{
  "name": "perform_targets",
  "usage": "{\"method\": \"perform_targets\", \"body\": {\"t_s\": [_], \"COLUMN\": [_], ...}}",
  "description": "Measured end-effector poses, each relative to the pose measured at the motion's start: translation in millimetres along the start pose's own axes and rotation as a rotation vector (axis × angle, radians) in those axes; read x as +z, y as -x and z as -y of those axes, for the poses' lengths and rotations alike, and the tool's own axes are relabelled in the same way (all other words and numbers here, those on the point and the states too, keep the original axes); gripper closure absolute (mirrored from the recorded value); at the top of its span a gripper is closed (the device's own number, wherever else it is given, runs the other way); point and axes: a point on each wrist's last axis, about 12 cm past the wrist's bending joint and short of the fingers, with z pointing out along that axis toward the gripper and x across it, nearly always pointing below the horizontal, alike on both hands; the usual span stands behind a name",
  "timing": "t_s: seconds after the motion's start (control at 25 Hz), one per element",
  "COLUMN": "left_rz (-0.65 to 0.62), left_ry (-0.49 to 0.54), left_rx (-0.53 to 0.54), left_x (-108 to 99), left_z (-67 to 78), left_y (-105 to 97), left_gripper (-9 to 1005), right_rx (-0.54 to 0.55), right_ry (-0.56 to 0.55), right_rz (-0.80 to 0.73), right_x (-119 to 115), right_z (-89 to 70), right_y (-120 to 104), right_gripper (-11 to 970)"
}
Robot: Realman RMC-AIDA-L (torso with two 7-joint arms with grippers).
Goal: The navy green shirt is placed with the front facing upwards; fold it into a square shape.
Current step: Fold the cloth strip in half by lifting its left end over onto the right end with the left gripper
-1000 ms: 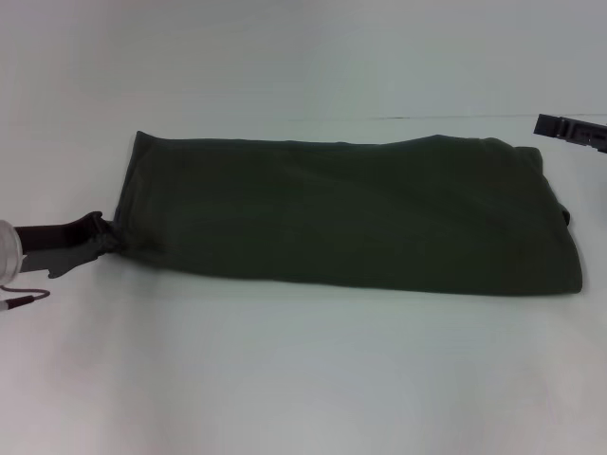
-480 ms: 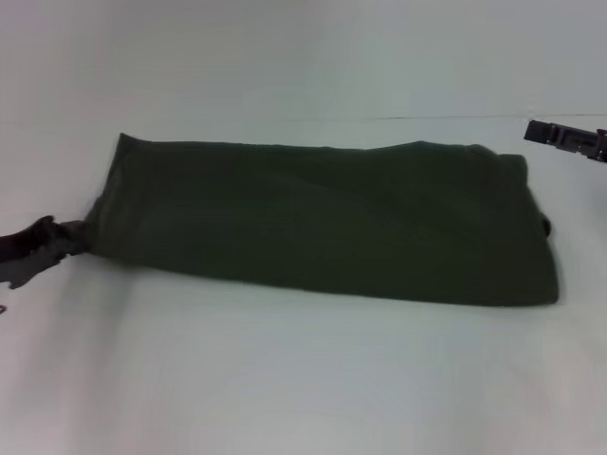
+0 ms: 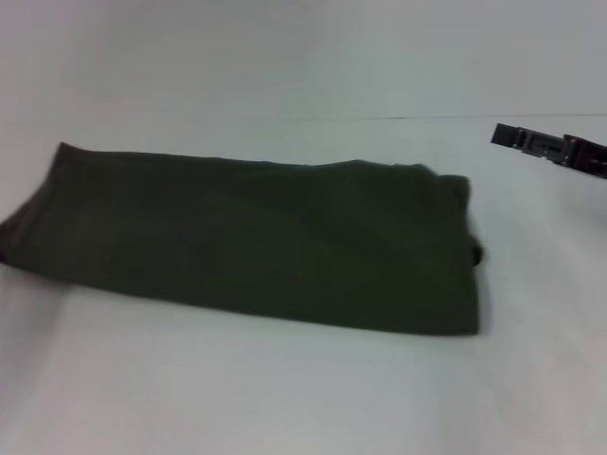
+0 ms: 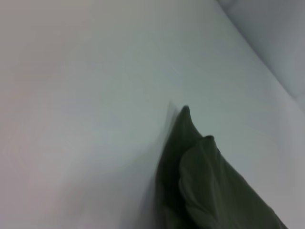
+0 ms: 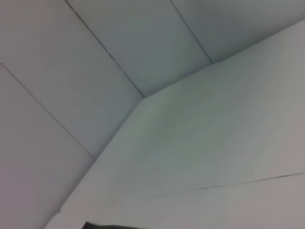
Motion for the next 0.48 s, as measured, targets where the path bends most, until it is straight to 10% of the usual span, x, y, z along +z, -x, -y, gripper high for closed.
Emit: {"method": "perform_targets", "body": {"t_s": [0.48], "left_rz": [0.112], "left_ry": [0.121], "left_rx": [0.008], "left_x": [-47], "left_z": [-33.3], "left_y": [12], "left_gripper": [982], "right_rx": [0.0], "right_ry": [0.008], "right_rz": [-0.001], "right_x": [15], "right_z": [-7.0], "right_y": [-2], "right_gripper": [32]}}
